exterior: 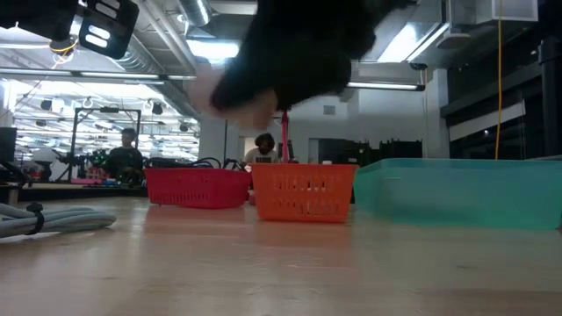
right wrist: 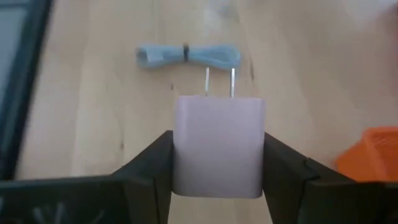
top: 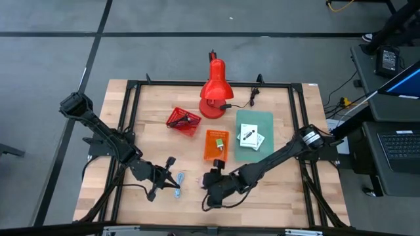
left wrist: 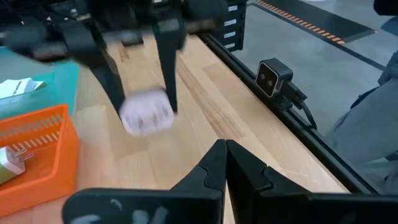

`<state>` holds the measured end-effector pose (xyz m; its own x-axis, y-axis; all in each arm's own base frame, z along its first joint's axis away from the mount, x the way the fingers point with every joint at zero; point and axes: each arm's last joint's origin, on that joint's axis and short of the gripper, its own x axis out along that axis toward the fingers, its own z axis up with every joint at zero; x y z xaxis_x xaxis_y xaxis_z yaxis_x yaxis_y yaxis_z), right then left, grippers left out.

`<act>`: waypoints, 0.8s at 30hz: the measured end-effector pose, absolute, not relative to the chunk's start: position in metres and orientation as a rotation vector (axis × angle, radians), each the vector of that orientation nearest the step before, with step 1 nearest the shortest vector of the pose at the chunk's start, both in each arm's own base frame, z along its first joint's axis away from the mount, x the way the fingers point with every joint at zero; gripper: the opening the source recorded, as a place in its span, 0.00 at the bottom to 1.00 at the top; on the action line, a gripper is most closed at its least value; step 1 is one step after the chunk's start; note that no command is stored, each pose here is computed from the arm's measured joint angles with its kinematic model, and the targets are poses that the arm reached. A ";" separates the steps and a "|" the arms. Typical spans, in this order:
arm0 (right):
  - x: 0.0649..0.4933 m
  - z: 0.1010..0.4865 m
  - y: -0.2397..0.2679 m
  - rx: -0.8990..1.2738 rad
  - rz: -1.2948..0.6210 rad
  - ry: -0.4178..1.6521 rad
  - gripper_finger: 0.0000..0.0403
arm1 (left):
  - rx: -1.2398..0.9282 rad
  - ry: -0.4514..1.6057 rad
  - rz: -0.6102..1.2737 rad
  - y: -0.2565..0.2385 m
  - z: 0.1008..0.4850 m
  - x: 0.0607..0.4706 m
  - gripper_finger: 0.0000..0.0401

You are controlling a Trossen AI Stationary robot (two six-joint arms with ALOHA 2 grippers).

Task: Pick and place items into bin
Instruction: Put the light pink charger adapter into the orange bin

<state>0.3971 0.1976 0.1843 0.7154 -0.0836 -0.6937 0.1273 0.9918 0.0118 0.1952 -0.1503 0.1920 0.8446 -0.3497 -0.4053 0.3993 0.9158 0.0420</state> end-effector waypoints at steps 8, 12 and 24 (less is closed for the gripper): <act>0.375 0.192 0.182 0.079 -0.090 0.653 0.41 | 0.129 0.406 -0.395 -0.150 0.192 0.195 0.01; 0.363 0.194 0.168 0.120 -0.113 0.604 0.41 | 0.130 0.407 -0.395 -0.150 0.191 0.195 0.01; 0.352 0.191 0.127 0.120 -0.194 0.587 0.41 | 0.129 0.413 -0.385 -0.150 0.191 0.195 0.01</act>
